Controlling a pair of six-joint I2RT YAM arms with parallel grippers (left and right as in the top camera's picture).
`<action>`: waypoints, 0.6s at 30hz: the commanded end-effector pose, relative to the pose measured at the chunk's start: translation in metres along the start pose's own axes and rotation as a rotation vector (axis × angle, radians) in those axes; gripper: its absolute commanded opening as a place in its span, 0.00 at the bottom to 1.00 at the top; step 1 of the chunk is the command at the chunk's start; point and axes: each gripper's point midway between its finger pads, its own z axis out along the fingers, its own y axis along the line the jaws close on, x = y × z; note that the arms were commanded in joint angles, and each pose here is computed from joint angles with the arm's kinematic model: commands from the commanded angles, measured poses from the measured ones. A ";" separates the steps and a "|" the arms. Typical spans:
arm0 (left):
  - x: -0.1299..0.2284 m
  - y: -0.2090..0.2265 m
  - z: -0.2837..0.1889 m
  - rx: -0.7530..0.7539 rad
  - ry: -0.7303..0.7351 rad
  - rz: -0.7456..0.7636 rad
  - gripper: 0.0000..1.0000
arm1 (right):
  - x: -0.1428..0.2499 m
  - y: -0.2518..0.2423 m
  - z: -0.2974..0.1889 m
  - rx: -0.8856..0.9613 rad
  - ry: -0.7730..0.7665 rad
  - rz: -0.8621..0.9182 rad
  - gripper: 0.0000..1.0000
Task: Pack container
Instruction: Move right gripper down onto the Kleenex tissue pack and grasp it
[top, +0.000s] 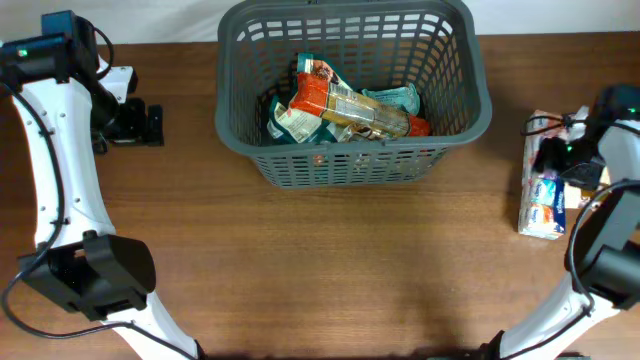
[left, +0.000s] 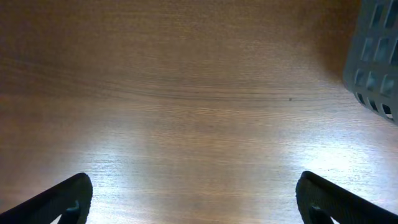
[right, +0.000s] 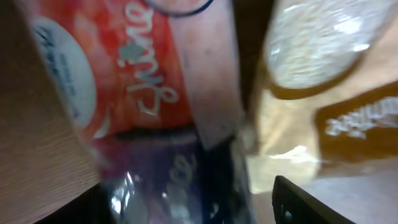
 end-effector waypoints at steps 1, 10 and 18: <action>0.002 0.000 -0.007 0.007 -0.017 -0.018 0.99 | 0.008 0.014 0.020 -0.028 0.053 -0.031 0.74; 0.002 0.000 -0.007 0.007 -0.017 -0.018 0.99 | 0.017 0.027 0.037 -0.051 0.100 -0.004 0.28; 0.002 0.000 -0.007 0.007 -0.017 -0.018 0.99 | -0.015 0.040 -0.024 -0.174 -0.017 0.054 0.30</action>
